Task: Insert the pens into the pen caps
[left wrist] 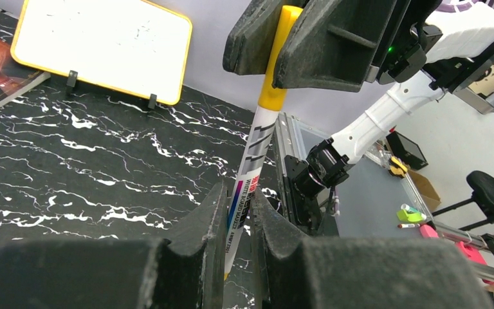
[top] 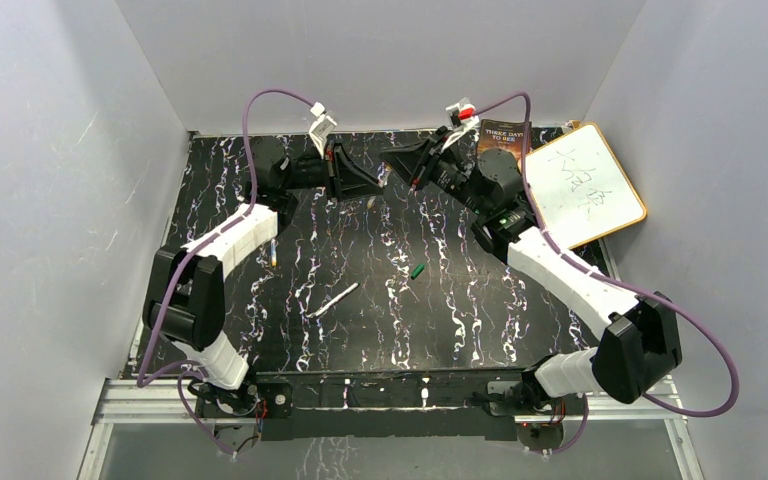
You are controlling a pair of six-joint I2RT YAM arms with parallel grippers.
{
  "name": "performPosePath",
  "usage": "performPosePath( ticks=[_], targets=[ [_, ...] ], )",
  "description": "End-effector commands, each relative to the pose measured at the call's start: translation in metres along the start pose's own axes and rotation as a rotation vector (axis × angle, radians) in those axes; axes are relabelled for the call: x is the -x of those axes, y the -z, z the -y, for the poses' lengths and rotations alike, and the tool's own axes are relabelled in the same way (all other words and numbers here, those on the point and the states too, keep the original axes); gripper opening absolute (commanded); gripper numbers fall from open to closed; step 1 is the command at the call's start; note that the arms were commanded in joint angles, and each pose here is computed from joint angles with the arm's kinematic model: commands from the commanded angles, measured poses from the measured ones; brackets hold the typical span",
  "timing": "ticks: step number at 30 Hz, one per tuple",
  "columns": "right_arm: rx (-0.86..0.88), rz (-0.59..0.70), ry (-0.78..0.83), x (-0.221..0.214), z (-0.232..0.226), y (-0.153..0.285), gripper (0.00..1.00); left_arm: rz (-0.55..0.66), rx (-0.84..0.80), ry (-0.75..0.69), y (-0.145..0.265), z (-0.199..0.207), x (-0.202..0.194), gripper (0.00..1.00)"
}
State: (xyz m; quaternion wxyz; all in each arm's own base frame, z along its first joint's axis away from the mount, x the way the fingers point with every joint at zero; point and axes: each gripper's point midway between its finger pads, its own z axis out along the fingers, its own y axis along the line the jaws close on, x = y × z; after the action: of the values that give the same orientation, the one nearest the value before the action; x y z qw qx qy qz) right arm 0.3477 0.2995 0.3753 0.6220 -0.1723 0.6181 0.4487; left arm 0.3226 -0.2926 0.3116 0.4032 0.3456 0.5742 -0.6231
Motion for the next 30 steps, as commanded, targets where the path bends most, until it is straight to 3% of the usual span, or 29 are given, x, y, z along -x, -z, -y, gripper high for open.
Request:
performPosePath(
  ticks=[1, 30],
  targets=[
    [0.084, -0.419, -0.158, -0.130, -0.029, 0.028, 0.00, 0.259, 0.048, -0.259, -0.001, 0.025, 0.104, 0.00],
    [0.039, -0.603, -0.198, -0.229, -0.021, 0.040, 0.00, 0.325, -0.006, -0.298, 0.005, 0.048, 0.126, 0.00]
  ],
)
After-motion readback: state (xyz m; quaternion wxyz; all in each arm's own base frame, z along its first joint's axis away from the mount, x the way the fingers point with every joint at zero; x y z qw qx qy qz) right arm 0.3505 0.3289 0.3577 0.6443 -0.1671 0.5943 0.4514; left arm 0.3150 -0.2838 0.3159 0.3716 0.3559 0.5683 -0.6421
